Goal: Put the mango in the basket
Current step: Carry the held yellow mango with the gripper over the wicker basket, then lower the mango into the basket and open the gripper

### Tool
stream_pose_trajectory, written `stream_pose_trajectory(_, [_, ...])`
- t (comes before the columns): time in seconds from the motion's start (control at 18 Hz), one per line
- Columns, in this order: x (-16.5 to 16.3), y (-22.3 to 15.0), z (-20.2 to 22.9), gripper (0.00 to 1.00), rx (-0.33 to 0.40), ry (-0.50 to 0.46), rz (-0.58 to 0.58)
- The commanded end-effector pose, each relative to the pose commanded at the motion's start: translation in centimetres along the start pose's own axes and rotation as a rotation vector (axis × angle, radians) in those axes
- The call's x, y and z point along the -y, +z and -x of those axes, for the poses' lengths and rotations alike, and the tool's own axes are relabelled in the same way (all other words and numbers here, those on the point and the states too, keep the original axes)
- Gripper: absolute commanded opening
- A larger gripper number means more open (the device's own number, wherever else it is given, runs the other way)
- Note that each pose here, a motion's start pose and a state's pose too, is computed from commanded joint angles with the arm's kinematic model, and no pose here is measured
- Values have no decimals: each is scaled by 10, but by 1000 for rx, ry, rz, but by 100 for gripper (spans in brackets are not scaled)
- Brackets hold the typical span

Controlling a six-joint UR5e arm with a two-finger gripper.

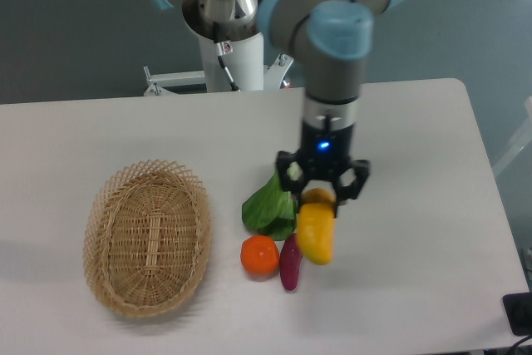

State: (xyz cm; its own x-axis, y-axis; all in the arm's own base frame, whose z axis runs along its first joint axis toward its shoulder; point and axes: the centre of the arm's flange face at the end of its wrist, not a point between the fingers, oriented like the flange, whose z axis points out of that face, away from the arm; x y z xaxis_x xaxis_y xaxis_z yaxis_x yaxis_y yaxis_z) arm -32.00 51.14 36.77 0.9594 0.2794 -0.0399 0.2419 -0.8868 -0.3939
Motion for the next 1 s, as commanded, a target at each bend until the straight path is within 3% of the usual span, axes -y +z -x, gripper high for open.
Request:
stream_pose_trajectory(0.22, [3,9,-65,48,1,11,35])
stream_pose_trajectory(0.44, [5,28,-135,48,-52,60,67])
stream_pose_trajectory(0.72, [-1,80,-183,48,-86,138,150])
stream_pose_trajectory(1.0, [-9,104,-202,49,-99,162,192])
